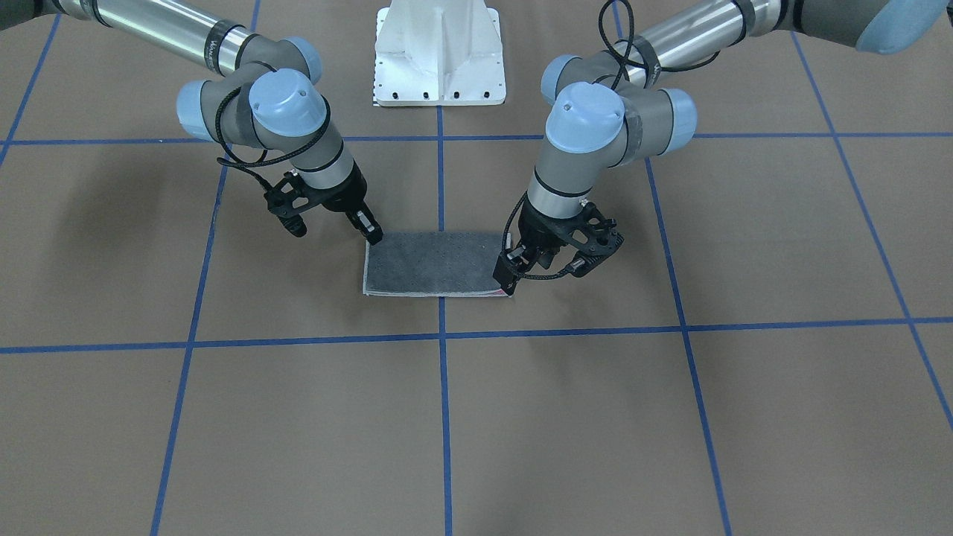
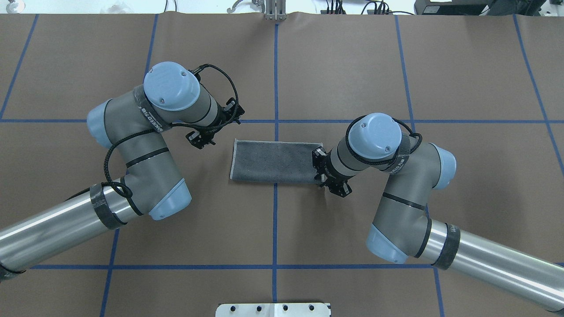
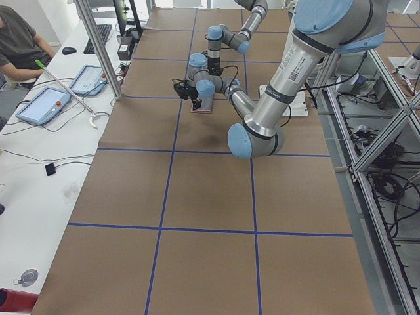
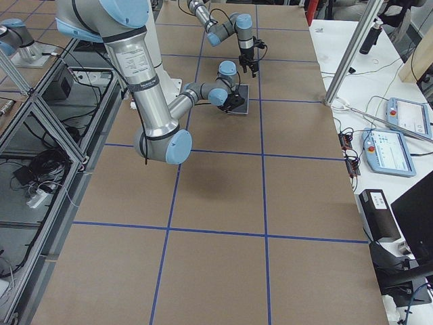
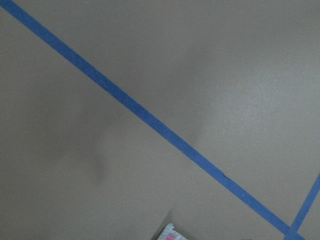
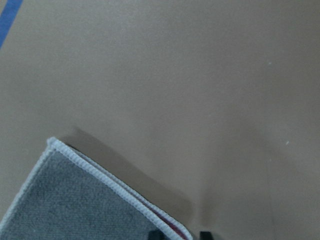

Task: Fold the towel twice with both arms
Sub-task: 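Grasp the strip's end with the right gripper and swing it toward the robot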

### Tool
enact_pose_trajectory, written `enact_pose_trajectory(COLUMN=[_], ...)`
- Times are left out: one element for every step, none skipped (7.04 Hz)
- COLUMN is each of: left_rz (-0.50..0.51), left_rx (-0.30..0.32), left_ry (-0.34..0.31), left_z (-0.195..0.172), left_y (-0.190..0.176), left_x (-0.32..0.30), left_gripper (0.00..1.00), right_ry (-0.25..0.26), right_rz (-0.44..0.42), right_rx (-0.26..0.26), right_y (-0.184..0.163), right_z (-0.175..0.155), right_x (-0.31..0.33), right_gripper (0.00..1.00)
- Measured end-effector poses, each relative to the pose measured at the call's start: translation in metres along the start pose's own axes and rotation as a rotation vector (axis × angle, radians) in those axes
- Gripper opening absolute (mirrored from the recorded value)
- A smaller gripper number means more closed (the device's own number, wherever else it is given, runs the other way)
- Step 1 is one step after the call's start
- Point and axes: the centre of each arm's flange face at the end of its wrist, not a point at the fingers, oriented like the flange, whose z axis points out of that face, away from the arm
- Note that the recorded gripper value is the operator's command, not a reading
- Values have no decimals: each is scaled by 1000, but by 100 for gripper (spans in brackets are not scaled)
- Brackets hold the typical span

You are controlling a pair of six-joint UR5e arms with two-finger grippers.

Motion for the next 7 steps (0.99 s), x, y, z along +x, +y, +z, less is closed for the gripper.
enact_pose_trajectory(left_rz=[0, -1, -1, 1, 4, 6, 4], left_rx=[0, 1, 1, -1, -7, -15, -25], left_ry=[-1, -1, 0, 5, 14, 23, 32], left_z=[0, 0, -1, -4, -10, -16, -24], left_y=[0, -1, -1, 0, 2, 5, 7], left_x=[0, 0, 0, 0, 1, -1, -3], left_gripper=[88, 88, 88, 88, 88, 88, 88], right_ry=[-3, -8, -11, -13, -18, -14, 10], right_rz=[-2, -5, -10, -16, -21, -22, -23], right_rx=[-1, -5, -10, -21, -36, -59, -96], right_y=[1, 3, 5, 9, 14, 22, 32], right_z=[-1, -4, -7, -12, -21, -28, -33], right_x=[0, -1, -1, -1, -1, 2, 6], right_gripper=[0, 0, 0, 0, 0, 0, 0])
